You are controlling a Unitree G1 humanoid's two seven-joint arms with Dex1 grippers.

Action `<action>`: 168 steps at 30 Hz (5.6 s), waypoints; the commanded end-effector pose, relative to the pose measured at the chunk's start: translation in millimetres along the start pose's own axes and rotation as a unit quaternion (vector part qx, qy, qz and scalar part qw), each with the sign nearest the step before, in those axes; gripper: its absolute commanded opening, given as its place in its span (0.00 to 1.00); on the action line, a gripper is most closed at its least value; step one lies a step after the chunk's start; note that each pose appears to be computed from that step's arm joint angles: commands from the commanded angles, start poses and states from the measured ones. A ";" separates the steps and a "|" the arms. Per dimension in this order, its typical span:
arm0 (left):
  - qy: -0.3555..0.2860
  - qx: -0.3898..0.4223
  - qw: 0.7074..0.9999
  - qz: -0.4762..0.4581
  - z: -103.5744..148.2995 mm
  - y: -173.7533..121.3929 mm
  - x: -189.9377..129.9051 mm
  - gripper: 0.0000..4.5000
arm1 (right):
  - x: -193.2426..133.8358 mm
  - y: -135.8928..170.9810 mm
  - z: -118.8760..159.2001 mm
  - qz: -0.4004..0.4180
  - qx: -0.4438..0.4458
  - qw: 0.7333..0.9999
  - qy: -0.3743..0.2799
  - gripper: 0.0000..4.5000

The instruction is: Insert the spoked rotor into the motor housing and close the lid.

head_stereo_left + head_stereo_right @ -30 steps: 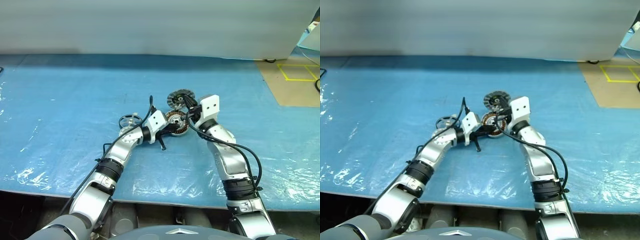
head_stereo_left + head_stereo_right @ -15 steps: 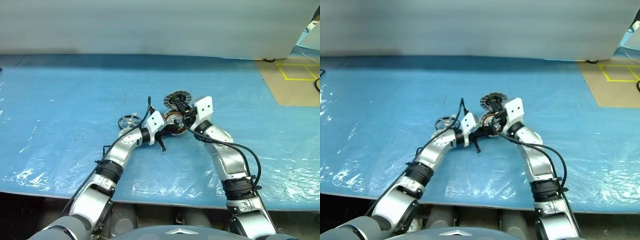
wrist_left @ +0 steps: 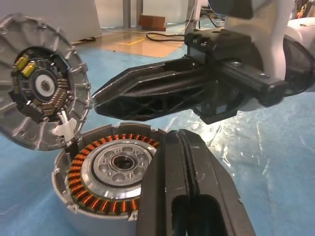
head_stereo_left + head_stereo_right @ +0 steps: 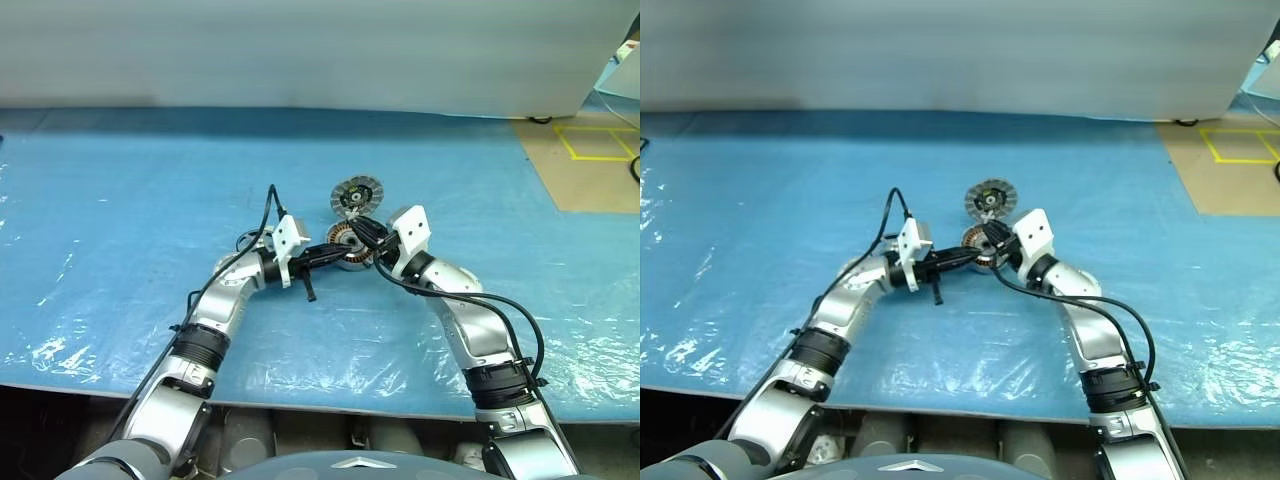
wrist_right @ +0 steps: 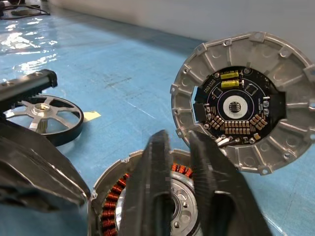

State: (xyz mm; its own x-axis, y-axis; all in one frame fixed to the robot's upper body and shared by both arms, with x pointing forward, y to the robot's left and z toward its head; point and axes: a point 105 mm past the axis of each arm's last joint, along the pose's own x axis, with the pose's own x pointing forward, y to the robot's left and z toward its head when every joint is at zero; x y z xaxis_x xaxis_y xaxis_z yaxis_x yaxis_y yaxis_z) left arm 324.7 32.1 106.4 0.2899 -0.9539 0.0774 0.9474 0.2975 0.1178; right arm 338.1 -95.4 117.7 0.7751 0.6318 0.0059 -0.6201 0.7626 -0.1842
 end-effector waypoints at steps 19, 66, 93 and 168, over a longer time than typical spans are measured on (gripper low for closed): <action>-0.006 0.028 0.998 0.058 13.9 17.5 -40.5 0.00 | 14.4 -13.0 -6.1 -0.035 0.003 0.998 0.047 0.01; 0.002 0.039 0.997 0.063 43.4 46.8 -70.0 0.00 | -12.2 17.3 -6.7 0.144 0.003 0.988 0.052 0.01; 0.326 0.087 0.932 -0.131 43.3 93.5 -94.3 0.23 | -15.3 44.8 -3.9 0.190 -0.004 0.981 0.037 0.00; 0.449 -0.070 0.885 -0.106 8.4 88.3 -98.3 0.89 | -15.2 56.8 -25.9 0.154 -0.014 0.987 0.048 0.00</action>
State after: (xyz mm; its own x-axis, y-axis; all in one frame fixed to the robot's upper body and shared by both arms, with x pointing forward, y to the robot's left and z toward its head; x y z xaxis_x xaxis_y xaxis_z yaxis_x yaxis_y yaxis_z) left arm 380.1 147.8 114.8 0.0427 -0.6634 -0.7471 0.9807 0.1705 -0.0953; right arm 295.0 -68.1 74.7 0.5630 0.8084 -0.1720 -0.8256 0.5407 -0.1611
